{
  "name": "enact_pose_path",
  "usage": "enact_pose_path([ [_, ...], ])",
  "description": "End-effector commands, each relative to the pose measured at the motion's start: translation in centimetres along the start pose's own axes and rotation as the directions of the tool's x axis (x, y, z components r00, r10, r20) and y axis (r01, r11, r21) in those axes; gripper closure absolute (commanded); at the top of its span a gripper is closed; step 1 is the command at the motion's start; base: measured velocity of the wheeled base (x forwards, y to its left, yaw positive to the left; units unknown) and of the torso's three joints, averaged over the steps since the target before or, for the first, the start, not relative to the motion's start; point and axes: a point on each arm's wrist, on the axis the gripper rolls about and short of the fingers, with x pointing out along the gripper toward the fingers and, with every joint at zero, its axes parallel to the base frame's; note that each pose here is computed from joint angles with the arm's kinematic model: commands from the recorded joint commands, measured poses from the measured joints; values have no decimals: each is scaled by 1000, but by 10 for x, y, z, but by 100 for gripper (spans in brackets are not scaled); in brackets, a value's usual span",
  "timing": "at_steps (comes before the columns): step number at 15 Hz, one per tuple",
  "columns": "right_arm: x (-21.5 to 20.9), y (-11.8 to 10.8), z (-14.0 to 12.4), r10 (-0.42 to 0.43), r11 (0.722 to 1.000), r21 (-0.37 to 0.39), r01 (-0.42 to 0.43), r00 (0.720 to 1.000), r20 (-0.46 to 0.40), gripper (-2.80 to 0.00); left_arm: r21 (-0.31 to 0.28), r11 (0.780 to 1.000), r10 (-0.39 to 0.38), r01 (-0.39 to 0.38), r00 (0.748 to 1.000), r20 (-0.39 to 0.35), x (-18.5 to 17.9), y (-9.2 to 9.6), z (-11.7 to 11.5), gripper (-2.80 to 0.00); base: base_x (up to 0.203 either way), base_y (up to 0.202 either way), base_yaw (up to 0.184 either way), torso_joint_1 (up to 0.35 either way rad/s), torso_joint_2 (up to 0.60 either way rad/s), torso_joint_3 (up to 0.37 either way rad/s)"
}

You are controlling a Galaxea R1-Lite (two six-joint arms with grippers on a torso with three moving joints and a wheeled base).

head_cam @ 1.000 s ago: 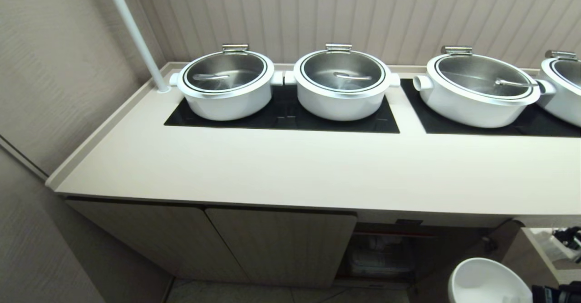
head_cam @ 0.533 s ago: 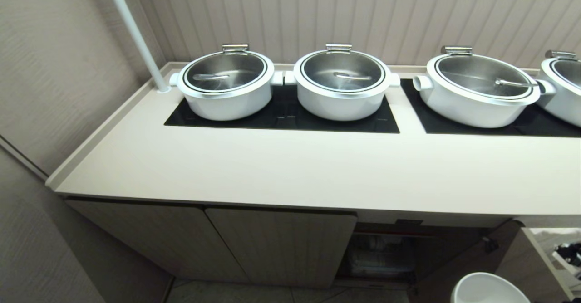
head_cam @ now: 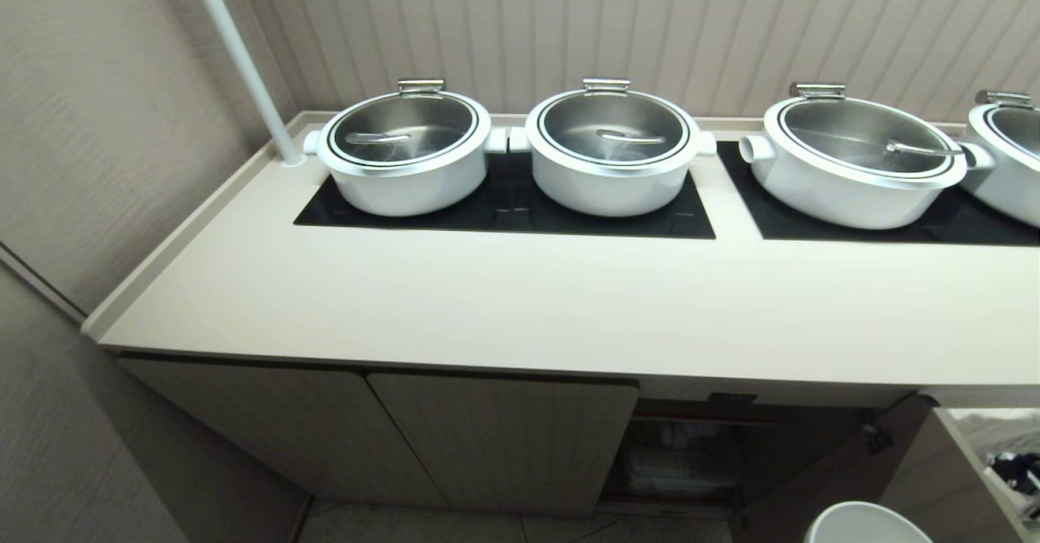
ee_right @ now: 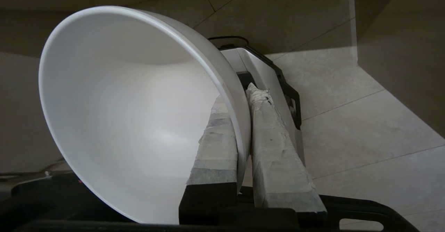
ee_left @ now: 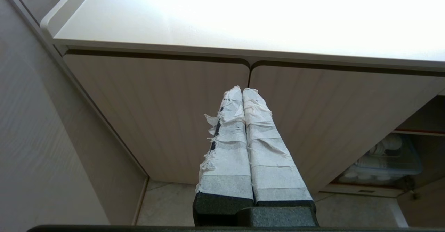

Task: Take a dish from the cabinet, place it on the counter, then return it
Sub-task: Put it back into the cabinet

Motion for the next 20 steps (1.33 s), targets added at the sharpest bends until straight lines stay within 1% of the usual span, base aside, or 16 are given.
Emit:
enact_pose_path([
  [1,1,0,0,-1,999,40,2,1000,-8,0,-1,1000,1,-1,1000,1,0,0,0,0,0,0,0,0,0,0],
  [4,1,0,0,-6,998,69,6,1000,-6,0,-1,1000,1,-1,1000,1,0,0,0,0,0,0,0,0,0,0],
  [12,-1,1,3,-11,998,65,9,1000,22,0,-1,1000,1,-1,1000,2,0,0,0,0,0,0,0,0,0,0],
  [20,-1,2,4,-7,998,63,5,1000,25,0,-1,1000,1,-1,1000,0,0,0,0,0,0,0,0,0,0,0],
])
